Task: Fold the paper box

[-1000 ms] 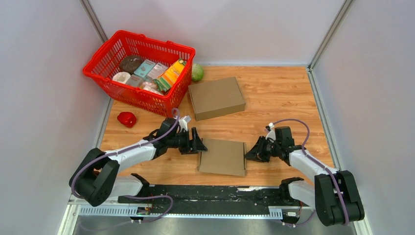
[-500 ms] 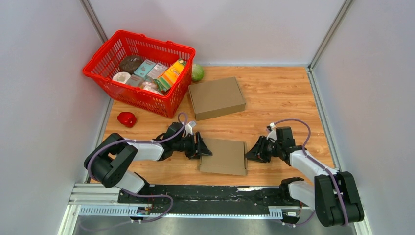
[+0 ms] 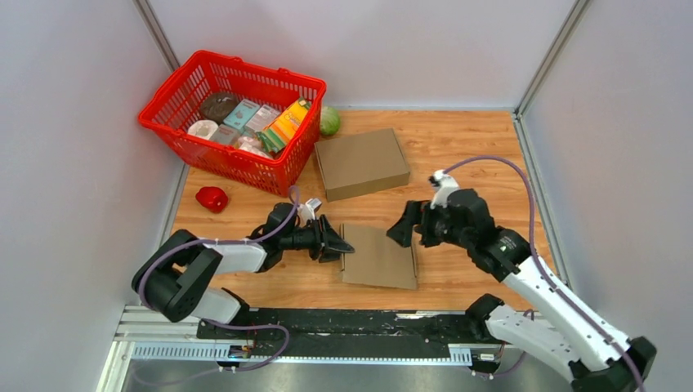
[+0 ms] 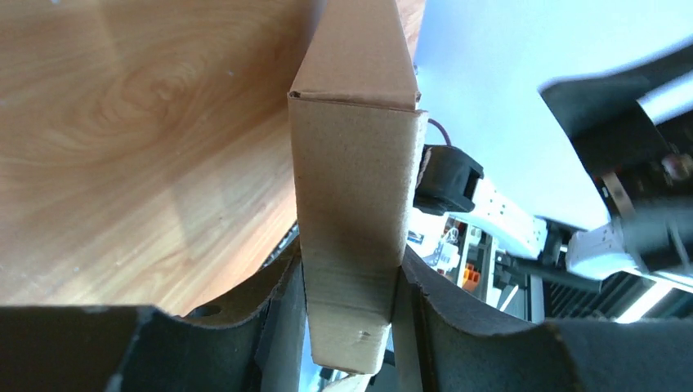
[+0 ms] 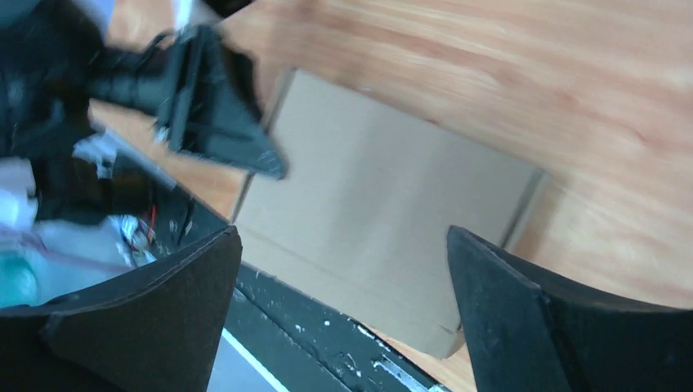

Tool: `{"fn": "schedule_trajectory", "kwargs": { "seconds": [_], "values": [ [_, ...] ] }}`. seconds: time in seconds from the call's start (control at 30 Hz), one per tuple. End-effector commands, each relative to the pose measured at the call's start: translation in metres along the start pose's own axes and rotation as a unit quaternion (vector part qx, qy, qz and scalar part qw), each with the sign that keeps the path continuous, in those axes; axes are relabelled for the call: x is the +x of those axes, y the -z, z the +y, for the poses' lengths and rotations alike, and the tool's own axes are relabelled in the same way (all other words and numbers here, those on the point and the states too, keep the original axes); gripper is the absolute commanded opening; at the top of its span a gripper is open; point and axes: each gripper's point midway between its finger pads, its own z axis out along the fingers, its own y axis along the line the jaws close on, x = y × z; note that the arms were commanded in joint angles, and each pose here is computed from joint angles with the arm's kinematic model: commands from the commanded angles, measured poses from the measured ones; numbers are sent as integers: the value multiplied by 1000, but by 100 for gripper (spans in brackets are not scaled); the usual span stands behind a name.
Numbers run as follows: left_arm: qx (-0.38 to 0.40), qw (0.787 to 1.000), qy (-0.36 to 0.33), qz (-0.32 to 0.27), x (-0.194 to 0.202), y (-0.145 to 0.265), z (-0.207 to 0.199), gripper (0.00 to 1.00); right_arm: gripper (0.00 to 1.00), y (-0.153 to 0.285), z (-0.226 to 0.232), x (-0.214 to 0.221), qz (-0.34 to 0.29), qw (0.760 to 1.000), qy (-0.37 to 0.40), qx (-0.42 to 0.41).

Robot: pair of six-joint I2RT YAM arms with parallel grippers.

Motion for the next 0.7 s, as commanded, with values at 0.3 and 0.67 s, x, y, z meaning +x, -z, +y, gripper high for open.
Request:
{"fn": "schedule_trajectory", "kwargs": {
  "seconds": [0.3,0.67],
  "values": [
    [-13,999,50,14,15,46,-18,41,100,-23,108,91,-77,792,602,64],
    [10,994,113,10,30,66,-21,42,99,-49,120,99,-189,711,660,149]
  ]
}}
